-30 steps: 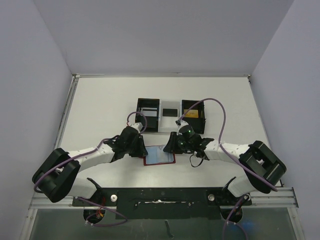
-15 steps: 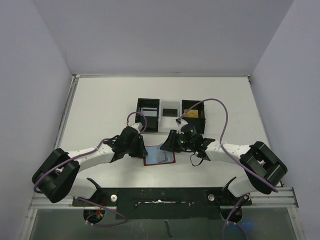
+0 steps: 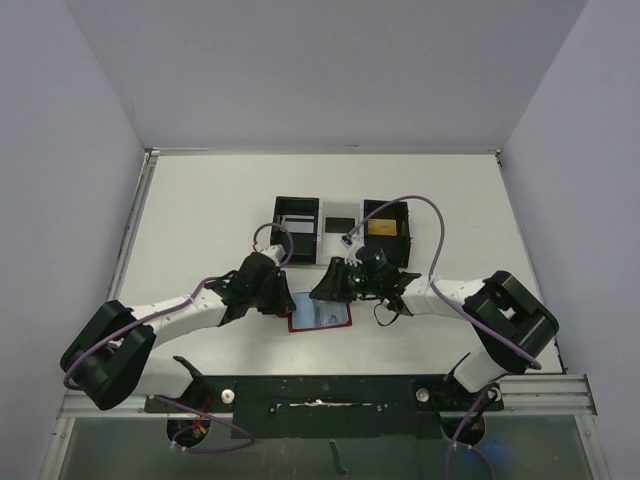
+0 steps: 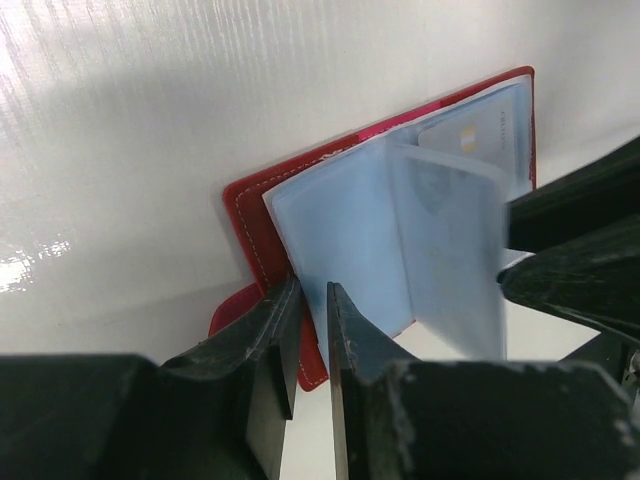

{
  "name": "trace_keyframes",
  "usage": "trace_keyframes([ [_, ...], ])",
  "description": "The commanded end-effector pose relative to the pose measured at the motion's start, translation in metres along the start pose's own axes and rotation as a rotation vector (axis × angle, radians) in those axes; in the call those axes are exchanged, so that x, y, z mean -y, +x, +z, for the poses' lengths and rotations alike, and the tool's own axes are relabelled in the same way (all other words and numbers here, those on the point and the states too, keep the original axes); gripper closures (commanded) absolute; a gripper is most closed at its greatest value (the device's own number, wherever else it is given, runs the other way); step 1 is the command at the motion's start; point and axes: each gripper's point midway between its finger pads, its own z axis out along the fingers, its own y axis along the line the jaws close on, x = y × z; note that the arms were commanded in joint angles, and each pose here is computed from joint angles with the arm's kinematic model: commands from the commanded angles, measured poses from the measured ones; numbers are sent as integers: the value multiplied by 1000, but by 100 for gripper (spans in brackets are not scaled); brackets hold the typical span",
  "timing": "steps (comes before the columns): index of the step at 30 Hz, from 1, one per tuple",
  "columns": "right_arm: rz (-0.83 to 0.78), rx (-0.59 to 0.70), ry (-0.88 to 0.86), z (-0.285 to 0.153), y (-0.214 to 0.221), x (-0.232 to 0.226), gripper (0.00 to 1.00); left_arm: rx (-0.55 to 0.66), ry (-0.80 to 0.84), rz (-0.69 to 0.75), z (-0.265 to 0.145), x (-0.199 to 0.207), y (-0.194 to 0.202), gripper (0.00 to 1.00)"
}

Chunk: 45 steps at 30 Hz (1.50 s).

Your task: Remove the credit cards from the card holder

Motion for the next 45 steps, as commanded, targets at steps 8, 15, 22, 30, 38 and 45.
trace_keyframes([
  [8,-98,-3,-132,9,-13,-43,64,149,-7,-22,-26,11,-34,81],
  [15,-85,64,-62,-2,-22,-31,60,241,-31,-46,-48,9,-49,74],
  [22,-64,114,32,-10,-22,-8,60,233,158,19,-55,46,-53,64],
  [30,-63,188,60,-21,-24,4,58,188,239,-6,-43,62,-49,63],
  [38,-50,213,-1,-22,-23,-1,58,125,197,-13,-27,54,-39,61],
  [45,-35,194,2,-17,-24,-3,64,108,241,-61,-24,62,-37,60],
])
